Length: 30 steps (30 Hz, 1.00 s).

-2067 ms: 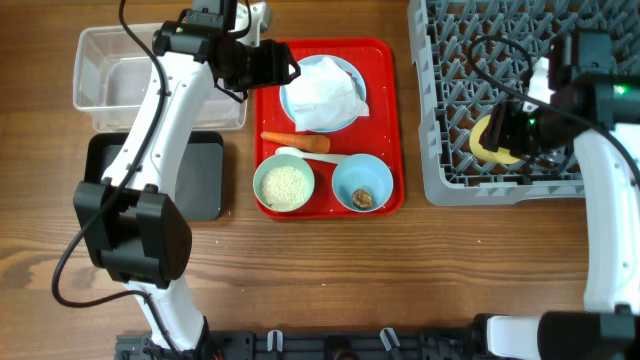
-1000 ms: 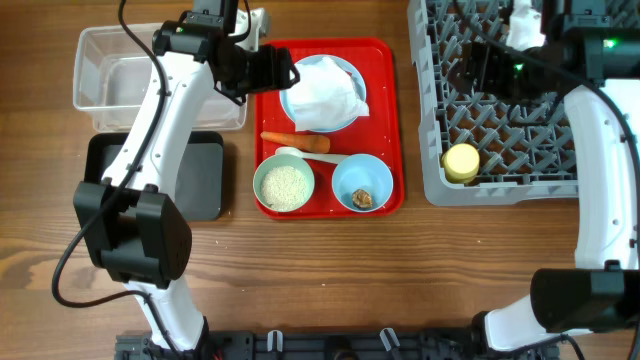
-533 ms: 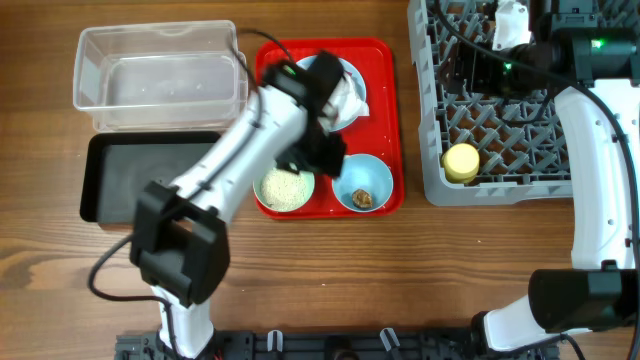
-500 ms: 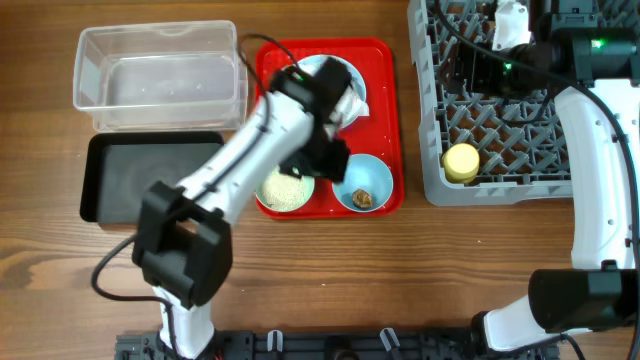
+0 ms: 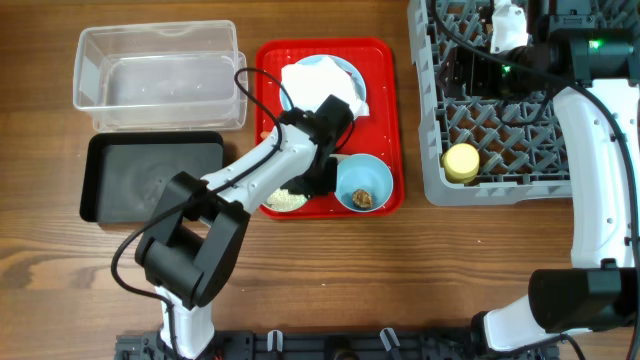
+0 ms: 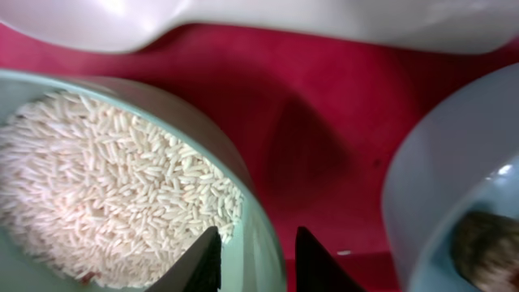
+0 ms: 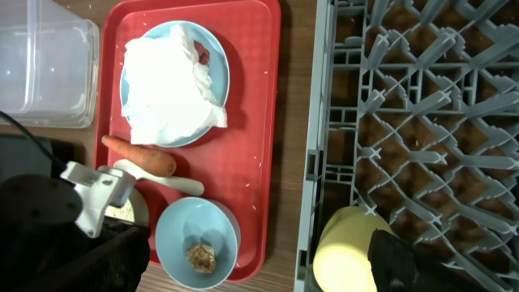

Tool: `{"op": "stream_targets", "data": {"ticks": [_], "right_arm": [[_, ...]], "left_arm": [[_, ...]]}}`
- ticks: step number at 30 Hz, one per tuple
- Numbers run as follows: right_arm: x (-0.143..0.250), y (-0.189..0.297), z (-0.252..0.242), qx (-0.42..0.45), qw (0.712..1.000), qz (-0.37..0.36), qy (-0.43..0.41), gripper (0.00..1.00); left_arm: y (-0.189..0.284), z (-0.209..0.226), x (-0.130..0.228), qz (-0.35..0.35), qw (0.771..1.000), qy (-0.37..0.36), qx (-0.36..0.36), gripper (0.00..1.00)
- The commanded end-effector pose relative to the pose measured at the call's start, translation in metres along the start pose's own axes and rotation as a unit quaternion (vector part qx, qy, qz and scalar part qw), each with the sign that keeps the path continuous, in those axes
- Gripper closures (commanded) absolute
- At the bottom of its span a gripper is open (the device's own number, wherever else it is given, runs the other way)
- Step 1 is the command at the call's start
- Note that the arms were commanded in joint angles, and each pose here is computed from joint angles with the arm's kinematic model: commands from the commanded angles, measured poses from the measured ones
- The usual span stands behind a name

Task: Sort waste into correct bins and load items into the dishwasher rack
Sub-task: 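Grasp the green bowl of rice with the left gripper, then tip the green bowl over the black tray to dump the rice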

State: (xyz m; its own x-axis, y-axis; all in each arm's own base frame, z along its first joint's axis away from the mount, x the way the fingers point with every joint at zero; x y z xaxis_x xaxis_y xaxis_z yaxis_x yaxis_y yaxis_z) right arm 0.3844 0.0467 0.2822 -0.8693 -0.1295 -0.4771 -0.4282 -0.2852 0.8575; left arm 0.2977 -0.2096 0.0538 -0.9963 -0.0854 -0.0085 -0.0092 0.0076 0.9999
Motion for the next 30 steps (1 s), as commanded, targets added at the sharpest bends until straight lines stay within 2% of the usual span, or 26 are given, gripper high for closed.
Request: {"op": "stream_targets", "data": {"ticks": [1, 3, 6, 7, 9, 11, 13, 14, 19, 21, 24, 27, 30], "right_arm": [[0.001, -0.002, 0.001, -0.004, 1.000, 0.002, 0.007, 0.10], [0.001, -0.002, 0.000, -0.001, 1.000, 0.003, 0.007, 0.11], [0.001, -0.002, 0.000, -0.001, 1.000, 0.002, 0.008, 0.10], [0.000, -0.002, -0.001, 0.003, 1.000, 0.001, 0.007, 0.11], [0.001, -0.002, -0.003, 0.012, 1.000, 0.003, 0.008, 0.10], [0.001, -0.002, -0.003, 0.012, 1.000, 0.002, 0.008, 0.10], [0.000, -0.002, -0.003, 0.012, 1.000, 0.002, 0.008, 0.11], [0.000, -0.002, -0.004, 0.014, 1.000, 0.002, 0.008, 0.10], [0.000, -0.002, -0.006, 0.020, 1.000, 0.002, 0.008, 0.11], [0.001, -0.002, -0.006, 0.020, 1.000, 0.003, 0.008, 0.10], [0.003, -0.002, -0.009, 0.032, 0.999, 0.009, 0.007, 0.10], [0.003, -0.002, -0.009, 0.032, 0.999, 0.009, 0.007, 0.10], [0.003, -0.002, -0.009, 0.032, 0.999, 0.010, 0.007, 0.11]], "left_arm": [[-0.013, 0.013, 0.008, 0.005, 1.000, 0.004, -0.024, 0.80], [-0.012, 0.015, 0.004, -0.006, 0.999, 0.003, -0.034, 0.80], [-0.010, 0.014, 0.002, -0.009, 0.999, 0.003, -0.031, 0.88], [-0.005, 0.011, -0.001, -0.011, 1.000, 0.003, -0.029, 0.88], [0.004, 0.005, -0.008, -0.022, 1.000, 0.002, -0.020, 0.80], [0.006, 0.003, -0.011, -0.027, 1.000, 0.003, -0.016, 0.79], [0.006, 0.003, -0.010, -0.026, 1.000, 0.003, -0.016, 0.85], [0.006, 0.003, -0.010, -0.026, 1.000, 0.003, -0.016, 0.96], [0.020, 0.003, -0.011, -0.019, 1.000, 0.005, -0.015, 0.96], [0.054, -0.001, -0.024, -0.032, 0.999, 0.015, 0.005, 0.96], [0.103, 0.002, -0.043, -0.036, 0.995, 0.049, 0.077, 0.96], [0.128, 0.040, -0.059, -0.023, 0.985, 0.098, 0.142, 0.96], [0.136, 0.079, -0.071, -0.006, 0.975, 0.108, 0.193, 0.96]]}}
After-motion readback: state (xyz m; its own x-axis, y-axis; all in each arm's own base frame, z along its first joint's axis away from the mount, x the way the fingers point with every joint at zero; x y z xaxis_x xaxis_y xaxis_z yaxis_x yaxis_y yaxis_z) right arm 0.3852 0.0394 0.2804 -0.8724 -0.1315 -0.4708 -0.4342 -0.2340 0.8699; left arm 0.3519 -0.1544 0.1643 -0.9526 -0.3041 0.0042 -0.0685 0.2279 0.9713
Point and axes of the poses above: each gripper's point midway between its finger pads, its own y axis back along the fingers, its own z axis along the line the jaws close on, x = y × z, the point moved 3 cm from there along y, back along the fingers, and after that the axes turned 9 degrees about y, right-handed, at the moved point
